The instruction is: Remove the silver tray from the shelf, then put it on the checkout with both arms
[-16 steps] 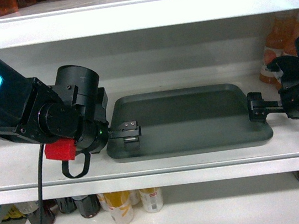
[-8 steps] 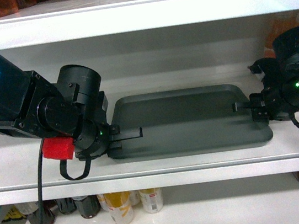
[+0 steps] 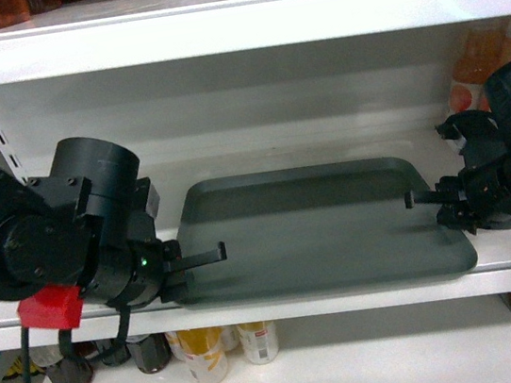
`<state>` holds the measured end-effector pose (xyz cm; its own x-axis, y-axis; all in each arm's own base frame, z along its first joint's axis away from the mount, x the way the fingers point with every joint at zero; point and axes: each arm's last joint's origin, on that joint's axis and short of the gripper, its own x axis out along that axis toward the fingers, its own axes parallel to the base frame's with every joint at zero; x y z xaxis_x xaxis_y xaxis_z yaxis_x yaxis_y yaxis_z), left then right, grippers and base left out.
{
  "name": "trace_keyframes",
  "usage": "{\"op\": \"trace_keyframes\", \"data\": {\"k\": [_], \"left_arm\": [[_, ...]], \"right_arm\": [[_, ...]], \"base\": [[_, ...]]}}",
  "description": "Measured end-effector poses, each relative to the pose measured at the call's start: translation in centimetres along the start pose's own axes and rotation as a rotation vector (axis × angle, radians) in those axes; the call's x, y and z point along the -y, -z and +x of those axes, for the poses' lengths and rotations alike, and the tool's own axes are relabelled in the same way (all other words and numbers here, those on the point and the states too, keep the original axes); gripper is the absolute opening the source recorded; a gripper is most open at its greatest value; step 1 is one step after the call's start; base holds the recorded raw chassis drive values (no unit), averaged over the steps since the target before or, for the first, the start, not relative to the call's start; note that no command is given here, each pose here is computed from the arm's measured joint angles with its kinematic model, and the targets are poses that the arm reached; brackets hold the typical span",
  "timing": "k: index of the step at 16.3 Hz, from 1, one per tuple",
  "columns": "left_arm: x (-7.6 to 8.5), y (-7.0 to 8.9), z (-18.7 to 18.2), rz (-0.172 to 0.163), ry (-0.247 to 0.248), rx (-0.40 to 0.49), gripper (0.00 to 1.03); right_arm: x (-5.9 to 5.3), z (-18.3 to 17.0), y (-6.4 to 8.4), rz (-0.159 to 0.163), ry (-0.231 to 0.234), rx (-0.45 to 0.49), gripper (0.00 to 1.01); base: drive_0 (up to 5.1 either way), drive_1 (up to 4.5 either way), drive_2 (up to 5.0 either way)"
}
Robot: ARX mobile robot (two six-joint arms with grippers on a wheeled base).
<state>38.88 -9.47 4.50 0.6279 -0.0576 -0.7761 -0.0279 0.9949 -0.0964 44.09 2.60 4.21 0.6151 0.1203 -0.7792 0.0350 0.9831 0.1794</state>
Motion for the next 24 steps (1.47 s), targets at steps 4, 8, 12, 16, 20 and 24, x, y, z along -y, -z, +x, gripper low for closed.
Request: {"op": "trace_keyframes", "data": {"k": [4, 8, 12, 16, 20, 24], "left_arm": [[-0.9, 2.1, -4.1, 0.021, 0.002, 0.027, 0.03], [-1.0, 1.6, -9.1, 0.031, 0.029, 0.148, 0.03], [-1.4, 3.5, -14.4, 0.034, 0.043, 0.198, 0.03], [-2.1, 5.2, -18.5, 0.025, 0.075, 0.263, 0.03], [-2.1, 4.9, -18.5, 0.030, 0.069, 0.270, 0.03], [-2.0, 4.8, -18.5, 0.029, 0.071, 0.277, 0.03]], "right_arm": [[-0.4, -3.9, 2.7, 0.013, -0.035, 0.008, 0.02], [-0.9, -9.9, 2.9, 0.032, -0.064, 0.123, 0.02], [-1.0, -16.4, 5.3, 0.030, -0.121, 0.192, 0.02], [-0.8, -21.5, 7.9, 0.031, -0.171, 0.260, 0.02], [-0.8, -21.6, 7.6, 0.031, -0.173, 0.265, 0.02], [-0.8, -21.5, 7.5, 0.030, -0.174, 0.270, 0.02]], "base": [[0.0, 0.00, 0.0], [0.0, 0.00, 0.0], [0.0, 0.00, 0.0], [0.0, 0.00, 0.0], [0.0, 0.00, 0.0], [0.0, -2.12, 2.2]]}}
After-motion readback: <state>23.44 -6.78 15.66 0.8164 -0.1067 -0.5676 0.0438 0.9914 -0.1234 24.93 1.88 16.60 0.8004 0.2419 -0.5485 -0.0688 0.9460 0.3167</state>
